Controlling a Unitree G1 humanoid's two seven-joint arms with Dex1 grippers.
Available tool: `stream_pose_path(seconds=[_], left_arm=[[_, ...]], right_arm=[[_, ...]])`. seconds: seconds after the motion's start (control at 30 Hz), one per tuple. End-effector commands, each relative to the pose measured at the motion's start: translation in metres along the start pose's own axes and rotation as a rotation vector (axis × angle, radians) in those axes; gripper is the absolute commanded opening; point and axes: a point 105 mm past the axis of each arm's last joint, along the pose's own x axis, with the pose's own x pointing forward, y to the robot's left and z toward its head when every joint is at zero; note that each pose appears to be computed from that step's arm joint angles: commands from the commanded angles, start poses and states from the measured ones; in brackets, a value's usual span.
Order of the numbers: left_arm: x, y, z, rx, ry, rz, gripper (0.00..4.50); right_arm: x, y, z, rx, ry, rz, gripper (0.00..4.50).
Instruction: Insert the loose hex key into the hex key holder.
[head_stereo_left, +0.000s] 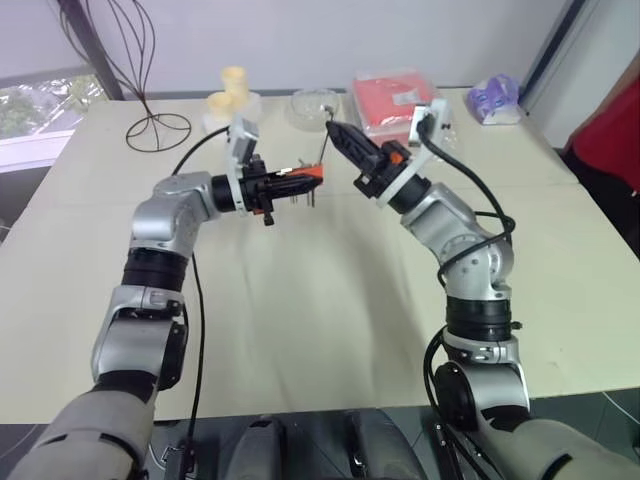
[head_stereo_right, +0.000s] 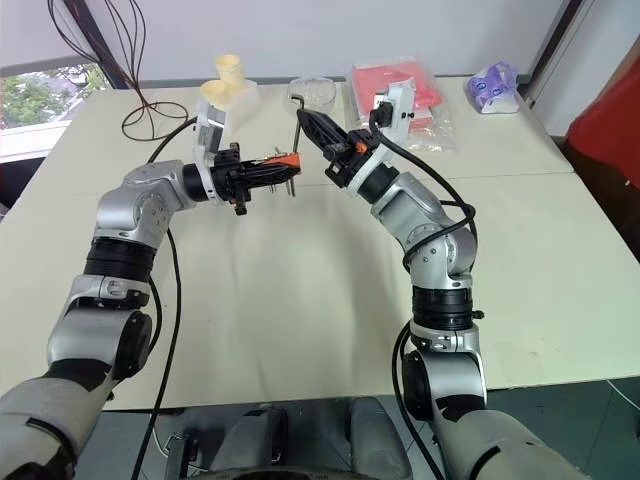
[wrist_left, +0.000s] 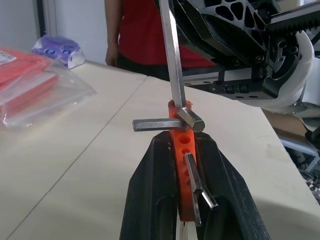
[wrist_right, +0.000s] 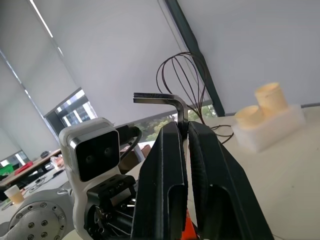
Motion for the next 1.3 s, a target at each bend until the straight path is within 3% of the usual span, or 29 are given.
stream_pose_path(seconds=[0.03,0.83,0.93,1.13,1.17,1.3], left_arm=[[-0.003,-0.004,0.024,0.076,-0.051,-0.011,0.00],[0.002,0.003,0.018,0.097,-0.031,0.023,0.00],[0.003,0.005,0.018,0.099,-0.034,0.034,0.00],[0.003,0.007,0.017,0.101,-0.037,0.046,0.00],[0.004,0.008,0.017,0.101,-0.036,0.047,0.00],[0.002,0.009,0.012,0.102,-0.019,0.051,0.00]], right_arm=[[-0.002,-0.003,0.003,-0.027,-0.004,-0.010,0.02],[0.003,0.016,-0.014,-0.027,0.043,0.088,0.02],[0.003,0.018,-0.012,-0.023,0.030,0.091,1.00],[0.002,0.020,-0.014,-0.026,0.032,0.099,4.12],[0.002,0.020,-0.014,-0.029,0.033,0.096,4.46],[0.003,0.014,-0.011,-0.045,0.025,0.062,4.46]])
